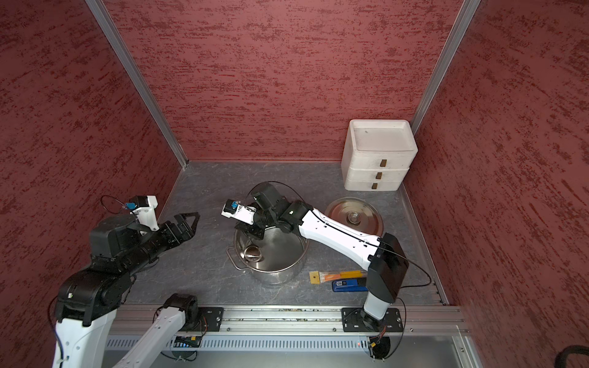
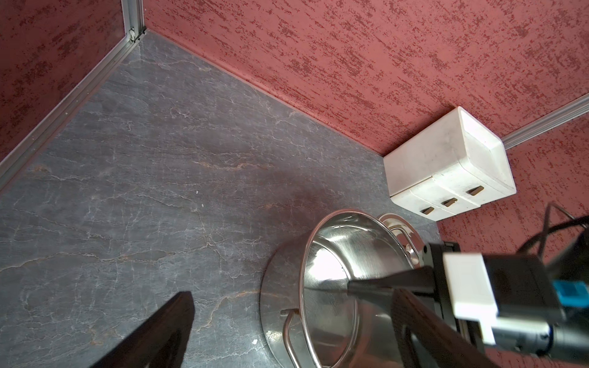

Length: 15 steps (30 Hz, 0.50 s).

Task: Stir the soup with a spoon
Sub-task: Stir the soup in the pan with a stick.

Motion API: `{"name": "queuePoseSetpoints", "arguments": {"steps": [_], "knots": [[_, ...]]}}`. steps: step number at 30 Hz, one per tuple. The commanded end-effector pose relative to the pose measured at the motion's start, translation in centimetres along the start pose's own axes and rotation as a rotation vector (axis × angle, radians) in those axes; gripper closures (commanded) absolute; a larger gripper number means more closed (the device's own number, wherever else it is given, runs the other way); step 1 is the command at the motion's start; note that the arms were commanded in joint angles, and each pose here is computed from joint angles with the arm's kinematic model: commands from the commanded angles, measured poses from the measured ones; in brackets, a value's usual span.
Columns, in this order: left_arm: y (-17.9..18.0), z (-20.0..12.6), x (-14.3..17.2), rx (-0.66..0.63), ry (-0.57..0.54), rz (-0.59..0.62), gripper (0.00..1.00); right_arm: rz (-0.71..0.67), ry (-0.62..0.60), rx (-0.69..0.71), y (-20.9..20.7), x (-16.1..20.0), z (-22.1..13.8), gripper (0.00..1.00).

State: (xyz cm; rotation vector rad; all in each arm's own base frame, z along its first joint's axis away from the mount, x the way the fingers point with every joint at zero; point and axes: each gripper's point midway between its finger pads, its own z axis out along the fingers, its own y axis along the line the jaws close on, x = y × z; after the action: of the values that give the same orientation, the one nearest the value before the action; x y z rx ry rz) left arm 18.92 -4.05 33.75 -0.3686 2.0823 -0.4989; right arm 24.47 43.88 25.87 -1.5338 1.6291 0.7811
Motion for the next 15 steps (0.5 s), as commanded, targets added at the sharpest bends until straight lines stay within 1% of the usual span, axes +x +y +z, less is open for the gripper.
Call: {"name": "queuePoseSetpoints", "arguments": {"steps": [1,3,7,11,15], "knots": [[-1.2,-0.8,-0.5,0.063,-0.021,0.043,0.0,-0.027,-0.067,0.058,-2.9,-1.9,-1.4,1.0],[-1.8,-0.8,-0.4,0.096,-0.014,0.054,0.0,-0.004,-0.064,0.093,-4.5,-1.4,-2.4,1.0],[-3.1,-0.7,-0.3,0.161,0.002,0.092,0.0,0.04,-0.041,0.148,-6.1,0.5,-4.8,1.0],[-3.8,-0.4,-0.2,0.202,0.016,0.135,0.0,0.073,-0.017,0.197,-6.1,2.8,-7.6,1.0],[-4.7,-0.1,-0.4,0.246,0.013,0.183,0.0,0.097,0.0,0.238,-4.8,4.6,-10.6,1.0]]}}
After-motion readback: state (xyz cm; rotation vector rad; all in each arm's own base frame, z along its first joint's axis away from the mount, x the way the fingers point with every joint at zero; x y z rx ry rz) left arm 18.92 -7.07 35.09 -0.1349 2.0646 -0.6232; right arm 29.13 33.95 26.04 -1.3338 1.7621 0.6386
